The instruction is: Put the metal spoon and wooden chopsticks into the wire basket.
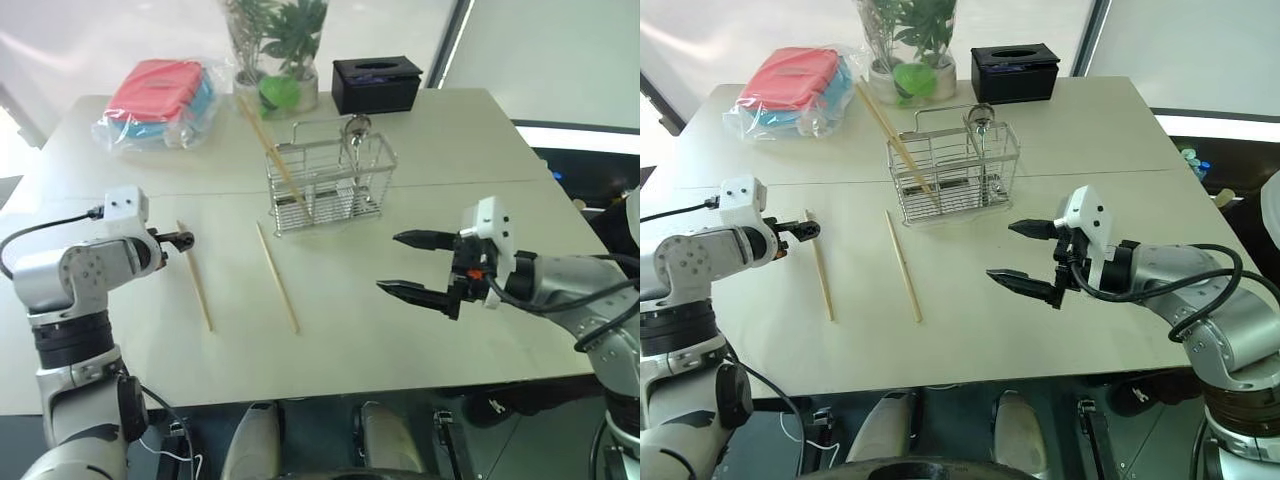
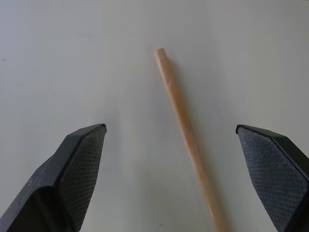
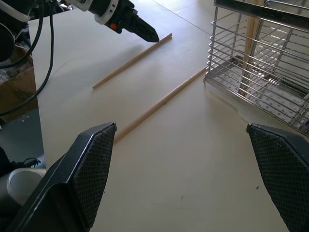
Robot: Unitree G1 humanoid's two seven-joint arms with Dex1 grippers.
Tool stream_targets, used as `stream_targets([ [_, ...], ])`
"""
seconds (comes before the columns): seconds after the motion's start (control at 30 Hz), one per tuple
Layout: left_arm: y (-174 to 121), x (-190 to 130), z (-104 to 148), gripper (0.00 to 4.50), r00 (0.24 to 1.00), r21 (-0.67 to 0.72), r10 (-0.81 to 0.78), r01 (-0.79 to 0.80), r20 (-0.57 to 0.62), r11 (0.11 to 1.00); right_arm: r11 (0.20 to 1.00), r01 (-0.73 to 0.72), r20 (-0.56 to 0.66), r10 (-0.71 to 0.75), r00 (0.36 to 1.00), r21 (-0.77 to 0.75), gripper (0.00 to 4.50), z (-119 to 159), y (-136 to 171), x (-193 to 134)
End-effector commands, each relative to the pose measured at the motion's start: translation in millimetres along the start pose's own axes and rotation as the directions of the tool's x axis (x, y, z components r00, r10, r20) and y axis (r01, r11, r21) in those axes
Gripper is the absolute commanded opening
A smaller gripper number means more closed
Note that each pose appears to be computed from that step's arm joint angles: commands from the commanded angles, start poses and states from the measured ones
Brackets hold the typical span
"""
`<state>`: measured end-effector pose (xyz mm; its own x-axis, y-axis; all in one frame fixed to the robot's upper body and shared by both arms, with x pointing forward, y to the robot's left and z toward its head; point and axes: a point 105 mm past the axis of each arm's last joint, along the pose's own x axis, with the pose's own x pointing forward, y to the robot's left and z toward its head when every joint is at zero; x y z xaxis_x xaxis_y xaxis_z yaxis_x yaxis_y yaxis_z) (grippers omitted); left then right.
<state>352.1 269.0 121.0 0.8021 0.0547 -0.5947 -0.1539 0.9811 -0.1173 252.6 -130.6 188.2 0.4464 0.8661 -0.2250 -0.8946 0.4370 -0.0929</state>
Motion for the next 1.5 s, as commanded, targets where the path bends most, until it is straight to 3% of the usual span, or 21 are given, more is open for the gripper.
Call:
stream_targets([
  [0.03, -14, 11, 11, 4.5, 0.999, 0.002, -0.024, 0.024, 0.035, 1.0, 1.0, 0.002, 0.041, -0.001, 0.999, -0.022, 4.48, 8, 8, 0],
  [0.4, -20, 37, -1, 4.5, 0.998, -0.068, -0.018, 0.014, -0.06, 0.998, 0.999, 0.052, 0.054, -0.052, 0.997, 0.005, 4.48, 5, 5, 0],
  [0.47, -20, 40, -5, 3.98, 0.996, -0.069, -0.01, 0.004, -0.086, 0.998, 0.998, 0.06, 0.055, -0.06, 0.997, 0.008, 4.5, 5, 4, -1],
  [0.53, -21, 41, -6, 3.19, 0.995, -0.056, -0.013, 0.008, -0.095, 0.998, 0.998, 0.062, 0.056, -0.062, 0.996, 0.01, 4.5, 5, 5, -1],
  [0.7, -24, 42, -7, 0.44, 0.992, 0.001, -0.006, 0.006, -0.126, 1.0, 0.997, 0.078, 0.065, -0.079, 0.995, 0.021, 4.5, 7, 2, -3],
  [0.73, -23, 42, -7, 0.06, 0.992, 0.008, -0.004, 0.005, -0.129, 1.0, 0.996, 0.081, 0.066, -0.082, 0.994, 0.023, 4.5, 7, 2, -3],
  [0.97, -13, 40, 1, 0.06, 0.993, -0.011, 0.039, -0.04, -0.112, 0.999, 0.995, 0.089, 0.078, -0.091, 0.993, 0.033, 4.5, 9, 1, -3],
  [1.03, -8, 37, 10, 0.06, 0.997, -0.032, 0.058, -0.06, -0.06, 0.998, 0.995, 0.092, 0.078, -0.094, 0.992, 0.035, 4.5, 9, 0, -3],
  [1.13, 4, 25, 42, 0.06, 0.989, -0.077, 0.089, -0.081, 0.12, 0.994, 0.994, 0.098, 0.072, -0.101, 0.992, 0.038, 4.5, 9, -2, -6],
  [1.2, 7, 5, 82, 0.06, 0.94, -0.125, 0.056, -0.015, 0.336, 0.992, 0.994, 0.106, 0.057, -0.108, 0.992, 0.042, 4.5, 7, -3, -8],
  [1.3, -5, -49, 144, 0.06, 0.758, -0.047, -0.067, 0.128, 0.648, 0.991, 0.993, 0.117, 0.036, -0.118, 0.992, 0.034, 4.5, 5, -4, -12],
  [1.4, -24, -95, 181, 0.06, 0.584, 0.048, -0.183, 0.24, 0.791, 0.97, 0.99, 0.134, 0.045, -0.136, 0.99, 0.04, 4.5, 8, -6, -14],
  [1.5, -56, -144, 216, 0.06, 0.387, 0.215, -0.337, 0.324, 0.858, 0.921, 0.987, 0.156, 0.061, -0.159, 0.985, 0.049, 4.5, 14, -11, -15],
])
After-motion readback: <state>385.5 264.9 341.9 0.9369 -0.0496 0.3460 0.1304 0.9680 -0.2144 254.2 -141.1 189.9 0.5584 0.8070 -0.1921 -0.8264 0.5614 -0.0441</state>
